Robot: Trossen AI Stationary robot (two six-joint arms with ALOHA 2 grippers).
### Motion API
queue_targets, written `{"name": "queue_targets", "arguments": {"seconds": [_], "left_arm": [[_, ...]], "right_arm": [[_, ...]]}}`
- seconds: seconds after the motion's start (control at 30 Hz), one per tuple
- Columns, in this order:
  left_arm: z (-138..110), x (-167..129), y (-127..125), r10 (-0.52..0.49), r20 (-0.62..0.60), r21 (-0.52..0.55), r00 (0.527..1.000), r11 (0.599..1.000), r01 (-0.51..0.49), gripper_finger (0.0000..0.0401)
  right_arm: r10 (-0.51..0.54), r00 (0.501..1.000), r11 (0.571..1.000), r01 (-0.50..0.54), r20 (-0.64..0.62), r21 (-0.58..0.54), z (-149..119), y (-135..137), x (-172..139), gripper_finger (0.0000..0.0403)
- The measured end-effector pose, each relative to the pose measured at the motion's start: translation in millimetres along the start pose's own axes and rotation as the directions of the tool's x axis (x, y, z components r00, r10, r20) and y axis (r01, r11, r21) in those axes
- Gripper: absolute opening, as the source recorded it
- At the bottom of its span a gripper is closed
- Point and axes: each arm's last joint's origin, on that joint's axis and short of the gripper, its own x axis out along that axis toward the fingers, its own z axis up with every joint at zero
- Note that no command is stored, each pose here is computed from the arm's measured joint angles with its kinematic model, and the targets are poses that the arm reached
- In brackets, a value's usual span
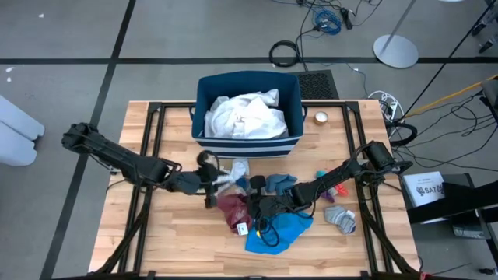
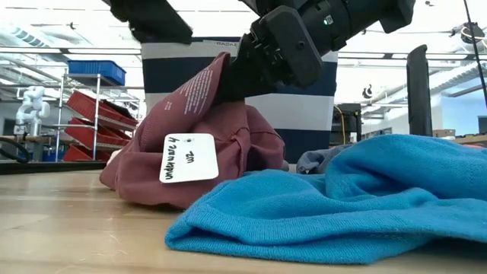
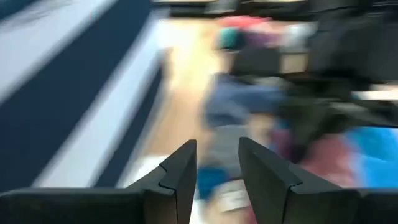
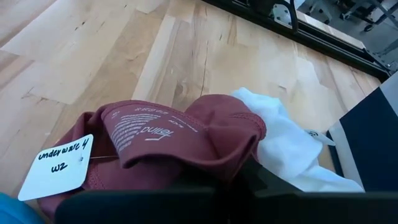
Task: Sort clothes
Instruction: Put the maroon underwear into the blue bin
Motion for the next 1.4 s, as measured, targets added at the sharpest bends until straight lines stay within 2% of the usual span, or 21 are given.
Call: {"name": "queue_targets", "arguments": {"seconds": [0.1, 0.17, 0.23, 0.43, 0.8, 0.9, 1.27, 1.4], "left_arm": [[-10.1, -1.3, 8.5, 0.191, -0.051, -0.042, 0.980, 0.980, -0.193, 0.0130], [-17.7, -1.0, 12.5, 0.259, -0.101, -0.046, 0.961, 0.963, -0.264, 0.0130], [-25.0, 0.2, 14.8, 0.284, -0.159, -0.028, 0.946, 0.956, -0.291, 0.0129], [-36.1, 5.2, 12.6, 0.238, -0.273, 0.008, 0.932, 0.969, -0.245, 0.0129], [-37.5, 7.1, 11.6, 0.234, -0.283, 0.017, 0.930, 0.971, -0.239, 0.0129], [-37.5, 7.1, 11.6, 0.234, -0.283, 0.017, 0.930, 0.971, -0.239, 0.0129], [-39.2, 6.3, 12.5, 0.241, -0.299, 0.035, 0.923, 0.970, -0.242, 0.0129], [-39.3, 6.3, 12.5, 0.241, -0.299, 0.035, 0.923, 0.970, -0.242, 0.0129]], "right_arm": [[0.000, 1.000, 1.000, 0.000, 0.000, 0.005, 0.0, 0.0, 0.0, 0.0000], [-0.001, 1.000, 1.000, 0.001, 0.000, 0.005, 0.0, -0.2, 0.1, 0.0000], [-0.001, 1.000, 1.000, 0.001, 0.000, 0.006, 0.0, -0.2, 0.1, 0.0000], [-0.003, 1.000, 1.000, 0.003, -0.002, 0.008, -0.3, -1.0, 0.4, 0.0000], [-0.009, 1.000, 1.000, 0.009, -0.002, 0.007, -0.2, -1.2, 0.4, 0.0000], [-0.010, 1.000, 1.000, 0.011, 0.011, -0.029, 3.9, -1.7, -3.8, 0.0000], [-0.149, 0.978, 0.987, 0.156, 0.146, -0.041, 50.8, -6.5, -73.7, 0.0000], [-0.235, 0.954, 0.964, 0.254, 0.188, -0.080, 64.5, -7.7, -104.0, 0.0000]]}}
